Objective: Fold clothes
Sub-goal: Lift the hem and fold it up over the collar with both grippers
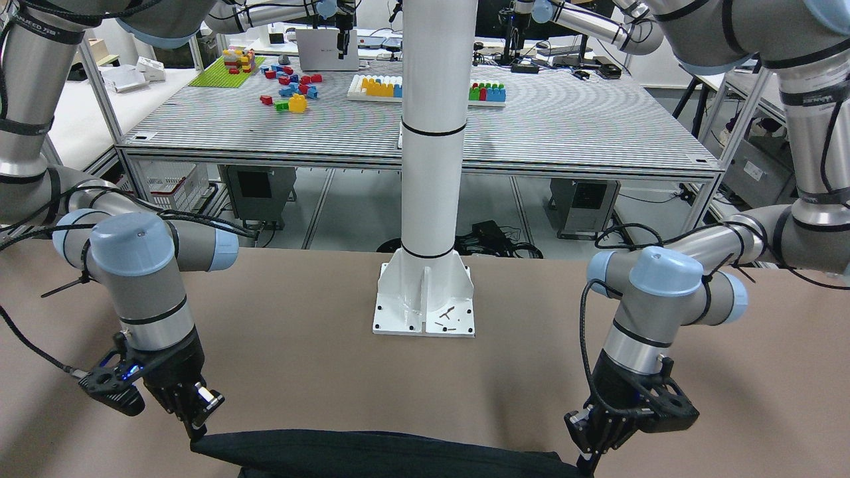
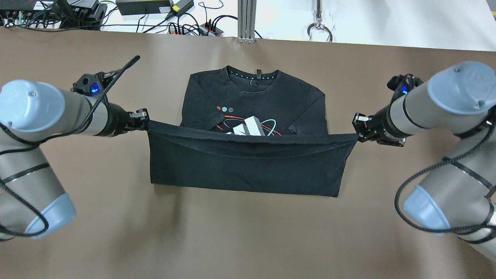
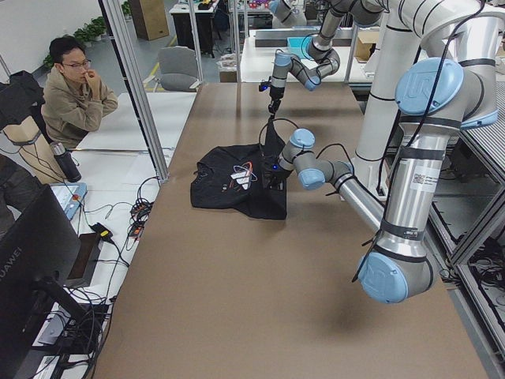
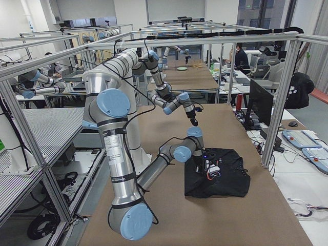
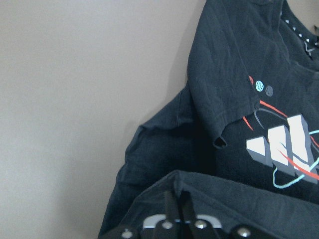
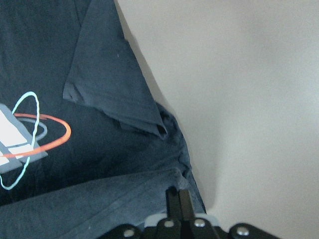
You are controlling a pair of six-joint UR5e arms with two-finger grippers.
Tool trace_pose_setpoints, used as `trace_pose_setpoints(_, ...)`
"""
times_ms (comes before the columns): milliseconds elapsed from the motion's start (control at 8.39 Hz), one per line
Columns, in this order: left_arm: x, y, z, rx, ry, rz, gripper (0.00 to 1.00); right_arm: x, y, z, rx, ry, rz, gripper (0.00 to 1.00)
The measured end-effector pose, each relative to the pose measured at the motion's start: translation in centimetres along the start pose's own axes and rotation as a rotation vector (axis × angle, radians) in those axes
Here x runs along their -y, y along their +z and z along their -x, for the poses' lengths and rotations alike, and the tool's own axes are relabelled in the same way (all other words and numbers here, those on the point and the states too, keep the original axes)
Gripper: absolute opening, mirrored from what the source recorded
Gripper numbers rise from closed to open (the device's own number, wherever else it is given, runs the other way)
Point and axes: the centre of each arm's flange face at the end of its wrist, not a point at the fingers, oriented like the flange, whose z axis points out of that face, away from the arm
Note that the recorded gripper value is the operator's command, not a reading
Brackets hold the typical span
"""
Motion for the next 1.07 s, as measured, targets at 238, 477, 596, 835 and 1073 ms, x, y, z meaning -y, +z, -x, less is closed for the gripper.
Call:
trace_pose_setpoints(238,4.5,1.3,-1.3,0.018,-0.023,-0.025,0.00,5.1,0.1,2.3,-0.031,-0.002,-0.041,0.00)
trace_pose_setpoints(477,8.6,3.3,-4.0,0.034,-0.049,-0.053,0.00,9.8,1.6,5.1,-0.068,-0.022,-0.061,0.00)
trace_pose_setpoints(596,10.3,4.5,-4.9,0.047,-0.057,-0.059,0.00,11.6,2.7,6.1,-0.090,-0.032,-0.062,0.00)
trace_pose_setpoints(835,13.0,7.4,-6.1,0.074,-0.056,-0.065,0.00,14.1,5.3,7.0,-0.111,-0.055,-0.063,0.00)
trace_pose_setpoints(1073,15.1,11.2,-6.7,0.084,-0.055,-0.069,0.00,16.1,8.2,7.3,-0.111,-0.061,-0.065,0.00)
